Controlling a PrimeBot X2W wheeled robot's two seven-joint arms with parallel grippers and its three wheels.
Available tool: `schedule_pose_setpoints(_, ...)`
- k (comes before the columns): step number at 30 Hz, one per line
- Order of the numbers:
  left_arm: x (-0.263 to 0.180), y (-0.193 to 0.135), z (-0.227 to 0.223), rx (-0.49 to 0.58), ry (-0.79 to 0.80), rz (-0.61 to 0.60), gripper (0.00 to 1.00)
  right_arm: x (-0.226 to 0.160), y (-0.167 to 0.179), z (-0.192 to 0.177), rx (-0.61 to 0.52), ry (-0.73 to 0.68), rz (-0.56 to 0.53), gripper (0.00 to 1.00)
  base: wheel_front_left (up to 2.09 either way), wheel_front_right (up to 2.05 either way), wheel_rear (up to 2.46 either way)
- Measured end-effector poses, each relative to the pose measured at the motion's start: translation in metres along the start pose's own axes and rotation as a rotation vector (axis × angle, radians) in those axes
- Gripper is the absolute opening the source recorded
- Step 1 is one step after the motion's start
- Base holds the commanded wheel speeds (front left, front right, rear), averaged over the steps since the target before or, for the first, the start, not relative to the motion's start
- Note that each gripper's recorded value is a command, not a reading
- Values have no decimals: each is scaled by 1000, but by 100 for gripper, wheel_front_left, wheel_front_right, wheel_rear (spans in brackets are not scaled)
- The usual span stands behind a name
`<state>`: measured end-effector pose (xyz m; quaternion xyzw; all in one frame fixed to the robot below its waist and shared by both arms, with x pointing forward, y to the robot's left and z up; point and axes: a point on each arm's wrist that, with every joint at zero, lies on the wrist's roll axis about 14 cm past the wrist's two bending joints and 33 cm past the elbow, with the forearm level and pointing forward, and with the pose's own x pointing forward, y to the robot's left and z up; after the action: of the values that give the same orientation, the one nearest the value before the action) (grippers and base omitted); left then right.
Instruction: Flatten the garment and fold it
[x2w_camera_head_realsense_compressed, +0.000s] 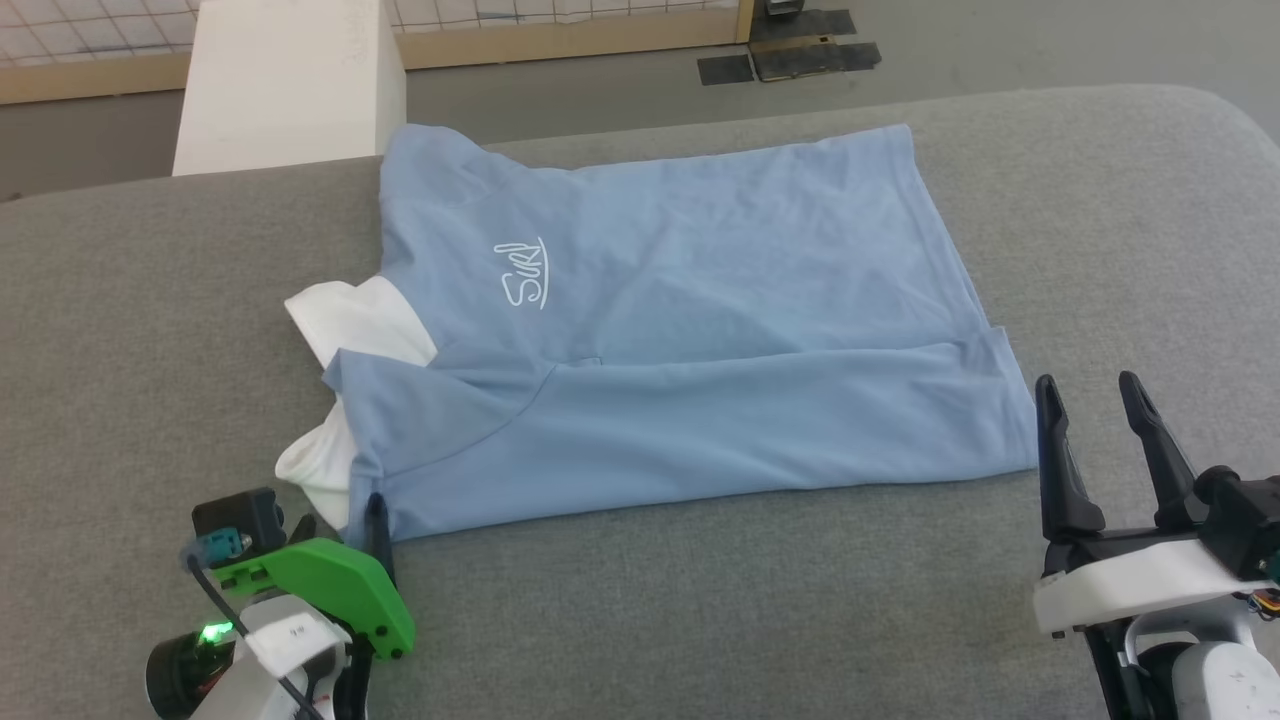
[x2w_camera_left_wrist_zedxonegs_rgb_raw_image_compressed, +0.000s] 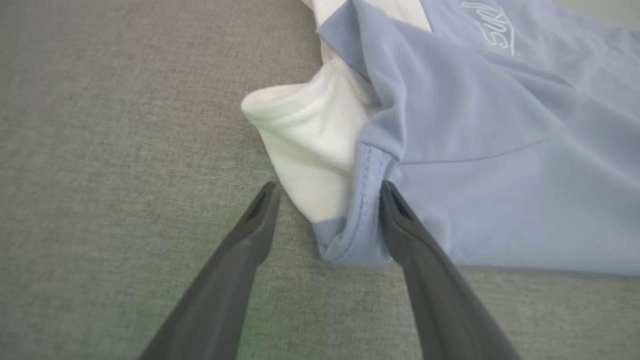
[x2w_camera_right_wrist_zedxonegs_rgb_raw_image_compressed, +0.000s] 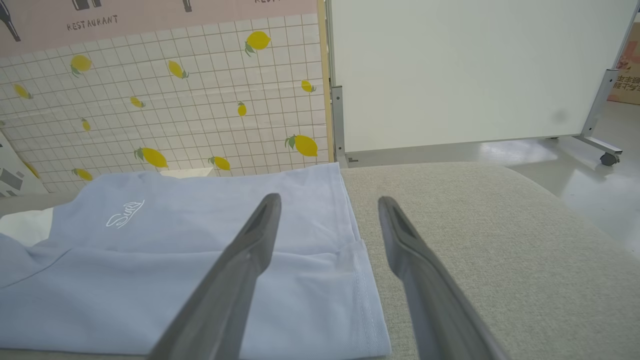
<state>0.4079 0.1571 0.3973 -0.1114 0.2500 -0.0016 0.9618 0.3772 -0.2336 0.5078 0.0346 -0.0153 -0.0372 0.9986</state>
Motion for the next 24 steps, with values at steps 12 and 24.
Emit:
schedule_pose_setpoints(12, 15, -6, -19, -67, 226, 4, 0, -6, -5, -11, -1, 39, -18, 100, 0, 0, 0)
schedule_pose_setpoints(24, 12, -13, -15, -72, 200, -37, 0, 10, -30, -61, 2, 321, -101, 100, 0, 0, 0)
